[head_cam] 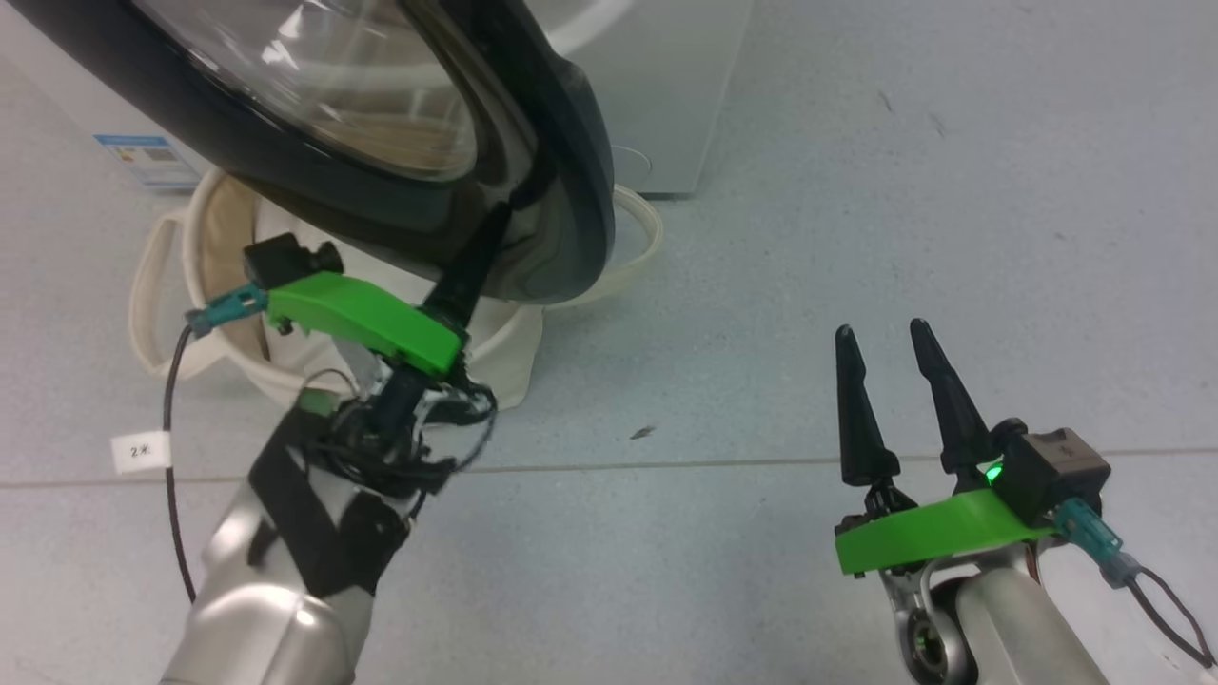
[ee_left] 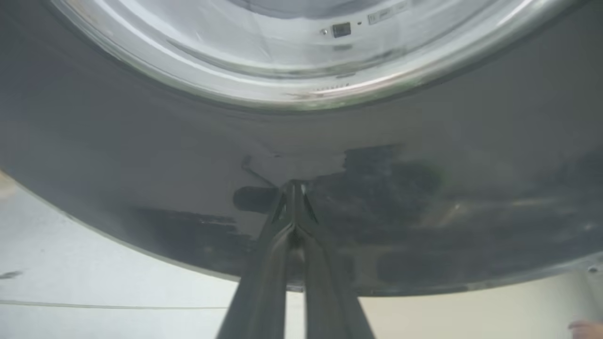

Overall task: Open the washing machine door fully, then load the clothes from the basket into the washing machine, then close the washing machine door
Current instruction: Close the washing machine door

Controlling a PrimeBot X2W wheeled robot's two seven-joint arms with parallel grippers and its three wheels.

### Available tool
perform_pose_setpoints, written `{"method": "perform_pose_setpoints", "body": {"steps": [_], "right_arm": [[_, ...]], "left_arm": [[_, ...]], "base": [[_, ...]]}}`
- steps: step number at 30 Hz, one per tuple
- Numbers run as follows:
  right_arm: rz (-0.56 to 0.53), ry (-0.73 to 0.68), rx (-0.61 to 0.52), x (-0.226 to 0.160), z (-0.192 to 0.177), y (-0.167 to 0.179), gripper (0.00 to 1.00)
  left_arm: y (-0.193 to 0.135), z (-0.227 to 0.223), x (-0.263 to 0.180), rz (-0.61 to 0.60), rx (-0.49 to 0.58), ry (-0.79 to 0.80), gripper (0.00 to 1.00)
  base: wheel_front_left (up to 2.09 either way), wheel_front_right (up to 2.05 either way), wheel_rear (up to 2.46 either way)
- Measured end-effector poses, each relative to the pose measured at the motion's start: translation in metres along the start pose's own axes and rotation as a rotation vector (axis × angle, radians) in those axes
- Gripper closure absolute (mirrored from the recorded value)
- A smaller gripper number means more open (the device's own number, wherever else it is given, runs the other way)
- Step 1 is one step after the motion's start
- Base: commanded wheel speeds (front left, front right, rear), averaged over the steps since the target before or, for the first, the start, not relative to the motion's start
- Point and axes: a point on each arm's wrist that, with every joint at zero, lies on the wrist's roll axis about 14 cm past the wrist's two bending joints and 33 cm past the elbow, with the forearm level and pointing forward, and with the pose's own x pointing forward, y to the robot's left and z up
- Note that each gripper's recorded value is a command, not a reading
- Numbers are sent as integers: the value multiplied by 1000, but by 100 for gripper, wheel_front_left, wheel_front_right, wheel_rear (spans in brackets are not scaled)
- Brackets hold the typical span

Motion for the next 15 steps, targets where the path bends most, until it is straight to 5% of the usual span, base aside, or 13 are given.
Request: {"method": "perform_pose_setpoints", "body": {"steps": [5, 11, 15], "right_arm": [[38, -22, 5, 2, 7, 13, 0], [90, -46, 11, -5, 17, 34, 0], [108, -45, 16, -14, 18, 42, 0]], "left_arm": [[2, 1, -16, 28, 304, -49, 100], [55, 29, -70, 226, 595, -196, 100], [56, 35, -91, 269, 695, -229, 100]], "base": [[0, 0, 0], [0, 0, 0], [0, 0, 0]]}}
